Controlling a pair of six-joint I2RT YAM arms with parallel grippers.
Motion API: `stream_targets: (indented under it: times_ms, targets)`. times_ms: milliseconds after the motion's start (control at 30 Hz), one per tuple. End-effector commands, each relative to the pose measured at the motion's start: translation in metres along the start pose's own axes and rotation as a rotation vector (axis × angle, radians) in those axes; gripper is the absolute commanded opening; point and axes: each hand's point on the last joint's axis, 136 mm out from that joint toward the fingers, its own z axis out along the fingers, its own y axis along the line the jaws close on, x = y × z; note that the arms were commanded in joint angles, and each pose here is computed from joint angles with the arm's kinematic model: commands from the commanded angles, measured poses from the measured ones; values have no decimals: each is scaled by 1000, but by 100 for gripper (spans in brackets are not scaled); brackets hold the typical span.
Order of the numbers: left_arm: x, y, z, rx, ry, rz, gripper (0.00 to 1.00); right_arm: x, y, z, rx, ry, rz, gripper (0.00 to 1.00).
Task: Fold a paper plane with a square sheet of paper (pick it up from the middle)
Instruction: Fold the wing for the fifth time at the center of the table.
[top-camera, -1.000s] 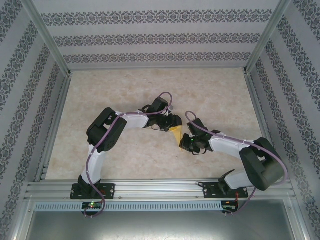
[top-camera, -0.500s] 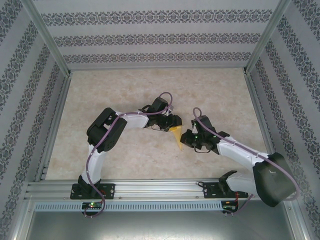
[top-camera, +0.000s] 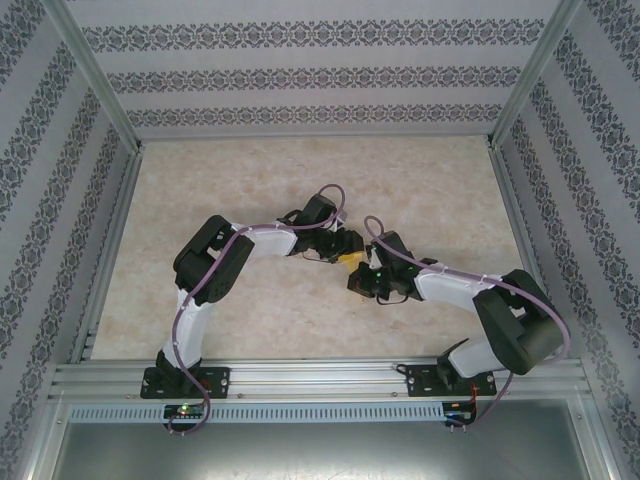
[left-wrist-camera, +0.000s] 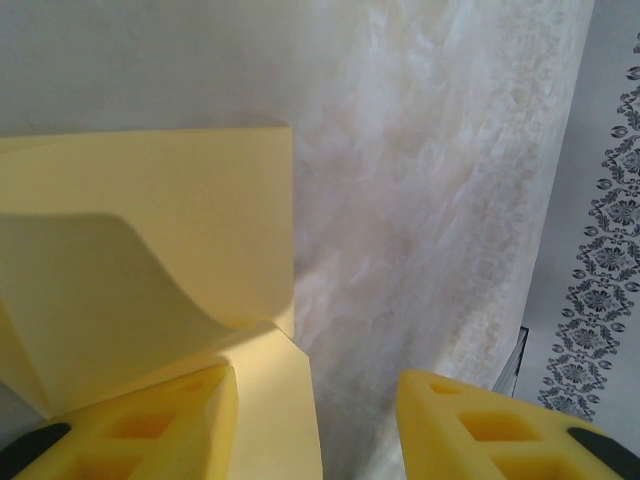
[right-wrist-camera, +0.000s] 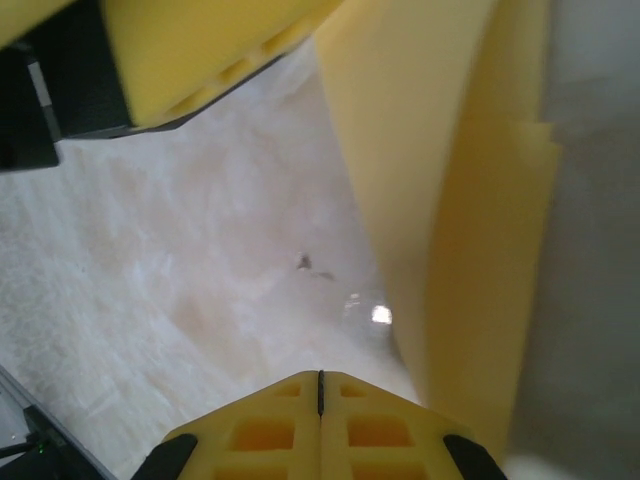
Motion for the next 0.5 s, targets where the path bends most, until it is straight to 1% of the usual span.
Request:
stream_targets:
  times_ms: [0, 100, 200, 367, 467]
  targets:
    - [29, 67, 16, -184, 81, -89, 48, 9, -29, 0, 60, 21, 38, 3]
    - [29, 68, 16, -187, 83, -91, 48, 15, -44, 0, 80, 27, 67, 4]
    - [30, 70, 16, -190, 83, -92, 47, 23, -51, 3, 85, 54, 78, 4]
    - [31, 70, 16, -192, 84, -92, 47, 34, -64, 4, 81, 48, 131, 4]
    - [30, 72, 16, -197, 82, -97, 47, 35, -58, 2, 37, 54, 125, 4]
